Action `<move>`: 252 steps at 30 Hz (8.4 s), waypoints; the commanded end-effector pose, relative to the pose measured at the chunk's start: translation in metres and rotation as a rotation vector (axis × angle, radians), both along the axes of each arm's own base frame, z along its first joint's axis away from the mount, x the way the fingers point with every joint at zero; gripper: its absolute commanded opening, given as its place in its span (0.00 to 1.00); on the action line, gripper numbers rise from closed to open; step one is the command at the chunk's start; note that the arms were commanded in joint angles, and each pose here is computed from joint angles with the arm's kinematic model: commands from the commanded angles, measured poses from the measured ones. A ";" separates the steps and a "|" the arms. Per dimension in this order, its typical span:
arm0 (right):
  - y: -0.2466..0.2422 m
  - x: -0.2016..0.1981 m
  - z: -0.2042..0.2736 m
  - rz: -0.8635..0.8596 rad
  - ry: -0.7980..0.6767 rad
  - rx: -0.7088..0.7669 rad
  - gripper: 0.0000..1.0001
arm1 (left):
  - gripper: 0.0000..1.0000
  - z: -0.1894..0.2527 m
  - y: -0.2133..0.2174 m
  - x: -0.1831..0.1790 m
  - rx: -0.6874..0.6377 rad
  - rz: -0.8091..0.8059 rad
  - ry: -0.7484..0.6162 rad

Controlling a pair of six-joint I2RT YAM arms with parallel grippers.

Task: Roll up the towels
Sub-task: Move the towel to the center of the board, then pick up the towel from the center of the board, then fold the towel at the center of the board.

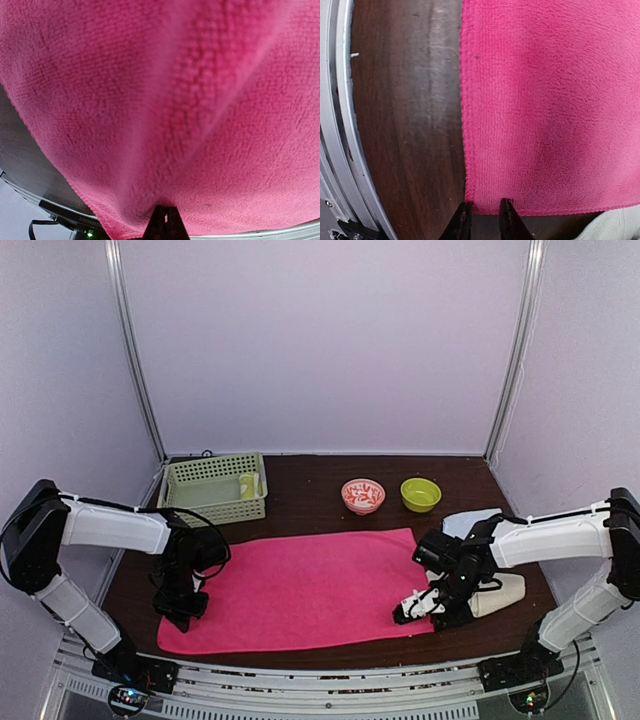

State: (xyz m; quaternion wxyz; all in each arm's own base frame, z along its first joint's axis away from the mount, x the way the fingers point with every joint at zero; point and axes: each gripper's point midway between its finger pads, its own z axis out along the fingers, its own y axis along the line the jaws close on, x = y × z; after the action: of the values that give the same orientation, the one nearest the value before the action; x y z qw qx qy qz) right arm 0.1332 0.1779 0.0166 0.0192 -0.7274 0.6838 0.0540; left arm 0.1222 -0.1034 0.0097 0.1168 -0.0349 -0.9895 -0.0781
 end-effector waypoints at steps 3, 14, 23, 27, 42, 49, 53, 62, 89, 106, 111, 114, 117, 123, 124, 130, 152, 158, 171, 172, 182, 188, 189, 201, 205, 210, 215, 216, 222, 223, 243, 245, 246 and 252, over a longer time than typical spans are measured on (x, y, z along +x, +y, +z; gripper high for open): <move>-0.001 -0.018 0.007 0.016 0.023 -0.042 0.19 | 0.00 -0.003 0.017 -0.009 0.074 -0.010 0.021; 0.034 0.044 0.089 -0.100 -0.122 0.154 0.30 | 0.31 0.097 -0.046 0.093 -0.239 -0.076 -0.272; 0.028 0.185 0.139 -0.544 -0.246 0.346 0.32 | 0.34 0.106 0.020 0.202 -0.191 0.069 -0.544; 0.007 0.240 0.156 -0.736 -0.359 0.422 0.55 | 0.41 0.081 0.043 0.215 -0.210 0.128 -0.559; 0.012 0.246 0.127 -0.770 -0.110 0.501 0.74 | 0.30 0.009 0.060 0.231 -0.299 0.098 -0.542; 0.008 0.242 0.106 -0.785 -0.074 0.452 0.66 | 0.10 0.002 0.058 0.232 -0.306 0.071 -0.511; 0.006 0.243 0.101 -0.797 -0.069 0.431 0.65 | 0.00 0.004 0.065 0.227 -0.267 0.074 -0.508; 0.011 0.241 0.099 -0.800 -0.028 0.437 0.64 | 0.19 0.019 0.066 0.219 -0.271 0.096 -0.548; 0.020 0.231 0.085 -0.773 0.006 0.405 0.62 | 0.00 -0.001 0.057 0.213 -0.325 0.062 -0.546; 0.023 0.258 0.027 -0.857 -0.023 0.223 0.43 | 0.00 0.038 0.070 0.230 -0.258 0.082 -0.712; 0.014 0.276 0.025 -0.892 -0.107 0.189 0.39 | 0.00 0.038 0.070 0.230 -0.257 0.078 -0.713; 0.014 0.278 0.025 -0.897 -0.108 0.188 0.37 | 0.00 0.036 0.069 0.230 -0.264 0.075 -0.703; 0.015 0.280 0.025 -0.906 -0.113 0.191 0.34 | 0.00 0.036 0.069 0.231 -0.266 0.074 -0.704; 0.013 0.276 0.016 -0.900 -0.100 0.170 0.34 | 0.00 0.035 0.068 0.230 -0.268 0.074 -0.699; 0.013 0.275 0.014 -0.900 -0.092 0.168 0.33 | 0.00 0.035 0.068 0.230 -0.269 0.073 -0.698; 0.015 0.271 0.001 -0.893 -0.055 0.152 0.26 | 0.00 0.034 0.068 0.230 -0.268 0.073 -0.696; -0.005 0.317 0.056 -0.931 -0.163 0.267 0.00 | 0.00 0.065 0.062 0.246 -0.306 0.038 -0.798; -0.005 0.325 0.064 -0.929 -0.168 0.314 0.00 | 0.00 0.079 0.059 0.253 -0.325 0.018 -0.849; 0.001 0.346 0.094 -0.916 -0.206 0.442 0.00 | 0.00 0.113 0.060 0.265 -0.317 -0.013 -0.946; 0.001 0.346 0.096 -0.913 -0.206 0.446 0.00 | 0.00 0.115 0.060 0.265 -0.316 -0.014 -0.950; -0.002 0.316 0.104 -0.859 -0.182 0.480 0.00 | 0.00 0.108 0.056 0.240 -0.348 0.011 -0.862; -0.001 0.289 0.112 -0.808 -0.156 0.521 0.00 | 0.00 0.101 0.052 0.209 -0.378 0.058 -0.740; 0.000 0.284 0.113 -0.798 -0.146 0.529 0.00 | 0.00 0.101 0.052 0.206 -0.380 0.067 -0.730; -0.005 0.222 0.115 -0.703 -0.084 0.538 0.00 | 0.00 0.092 0.055 0.161 -0.359 0.180 -0.542; -0.008 0.200 0.109 -0.675 -0.058 0.531 0.00 | 0.00 0.092 0.055 0.149 -0.366 0.197 -0.512; -0.009 0.174 0.104 -0.632 -0.015 0.532 0.00 | 0.00 0.085 0.057 0.134 -0.345 0.209 -0.458; -0.009 0.154 0.099 -0.586 0.024 0.540 0.00 | 0.00 0.077 0.057 0.129 -0.338 0.209 -0.426; -0.009 0.151 0.097 -0.577 0.032 0.537 0.00 | 0.00 0.076 0.057 0.128 -0.338 0.206 -0.418; -0.013 0.134 0.083 -0.517 0.064 0.501 0.00 | 0.00 0.072 0.058 0.119 -0.330 0.199 -0.383; -0.014 0.132 0.079 -0.509 0.072 0.493 0.00 | 0.00 0.071 0.058 0.117 -0.334 0.203 -0.377; -0.015 0.085 0.033 -0.353 0.207 0.353 0.00 | 0.00 0.054 0.048 0.090 -0.327 0.197 -0.257; -0.015 0.083 0.031 -0.343 0.214 0.341 0.00 | 0.00 0.052 0.047 0.088 -0.320 0.193 -0.245; -0.015 0.082 0.030 -0.337 0.216 0.336 0.00 | 0.00 0.051 0.048 0.086 -0.312 0.192 -0.238; -0.017 0.081 0.021 -0.327 0.198 0.304 0.00 | 0.00 0.047 0.053 0.084 -0.264 0.199 -0.228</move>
State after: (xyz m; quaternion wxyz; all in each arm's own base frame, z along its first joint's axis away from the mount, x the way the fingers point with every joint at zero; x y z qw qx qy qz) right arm 0.2197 0.1671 0.0478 0.0886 -0.5784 0.7746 0.2401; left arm 0.2125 -0.0561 0.0612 -0.0094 0.0484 -0.9953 0.0828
